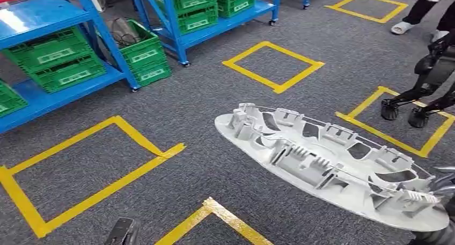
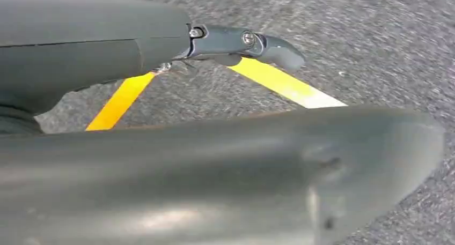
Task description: Take the parts from the cabinet and place them on the table.
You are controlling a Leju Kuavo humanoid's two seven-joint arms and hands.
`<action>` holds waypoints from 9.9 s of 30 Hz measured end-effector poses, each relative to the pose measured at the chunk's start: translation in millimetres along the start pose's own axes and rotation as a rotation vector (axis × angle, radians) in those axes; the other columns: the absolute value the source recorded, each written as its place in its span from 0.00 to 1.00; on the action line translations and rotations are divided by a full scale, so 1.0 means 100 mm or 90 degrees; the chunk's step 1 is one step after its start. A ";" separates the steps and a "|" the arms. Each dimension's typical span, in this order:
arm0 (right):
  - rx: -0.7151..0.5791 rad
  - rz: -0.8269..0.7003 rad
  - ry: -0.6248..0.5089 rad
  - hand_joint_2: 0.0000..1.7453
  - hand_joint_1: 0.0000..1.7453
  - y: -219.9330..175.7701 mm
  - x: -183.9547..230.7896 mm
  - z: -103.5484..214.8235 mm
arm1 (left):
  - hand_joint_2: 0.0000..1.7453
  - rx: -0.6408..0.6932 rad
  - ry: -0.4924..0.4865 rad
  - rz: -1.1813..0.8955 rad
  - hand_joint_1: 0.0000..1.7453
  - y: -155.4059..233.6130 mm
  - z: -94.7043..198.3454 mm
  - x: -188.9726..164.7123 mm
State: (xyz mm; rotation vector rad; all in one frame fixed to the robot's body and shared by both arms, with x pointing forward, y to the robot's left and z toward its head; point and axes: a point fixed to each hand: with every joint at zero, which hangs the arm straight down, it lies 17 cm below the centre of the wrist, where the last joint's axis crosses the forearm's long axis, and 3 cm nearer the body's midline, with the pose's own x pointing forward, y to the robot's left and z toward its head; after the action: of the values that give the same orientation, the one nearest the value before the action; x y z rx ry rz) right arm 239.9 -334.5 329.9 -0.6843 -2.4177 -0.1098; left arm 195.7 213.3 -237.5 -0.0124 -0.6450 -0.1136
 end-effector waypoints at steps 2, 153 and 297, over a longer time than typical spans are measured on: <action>-0.001 0.000 -0.008 1.00 1.00 0.00 0.01 -0.04 | 0.00 0.002 0.002 0.000 0.00 0.00 0.01 -0.02; -0.066 0.102 0.013 1.00 1.00 -0.46 0.17 0.02 | 0.00 -0.034 0.000 -0.037 0.00 -0.25 0.04 -0.03; 0.509 0.401 0.301 1.00 1.00 0.39 -2.83 0.21 | 0.00 -0.068 0.027 -0.062 0.00 -0.26 0.05 -0.11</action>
State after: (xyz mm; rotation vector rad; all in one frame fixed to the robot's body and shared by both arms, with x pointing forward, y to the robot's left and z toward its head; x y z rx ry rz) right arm 439.6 -422.6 144.0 -0.8575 -1.5067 0.8096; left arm 180.8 188.6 -240.6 -0.0819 -0.5971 -0.2414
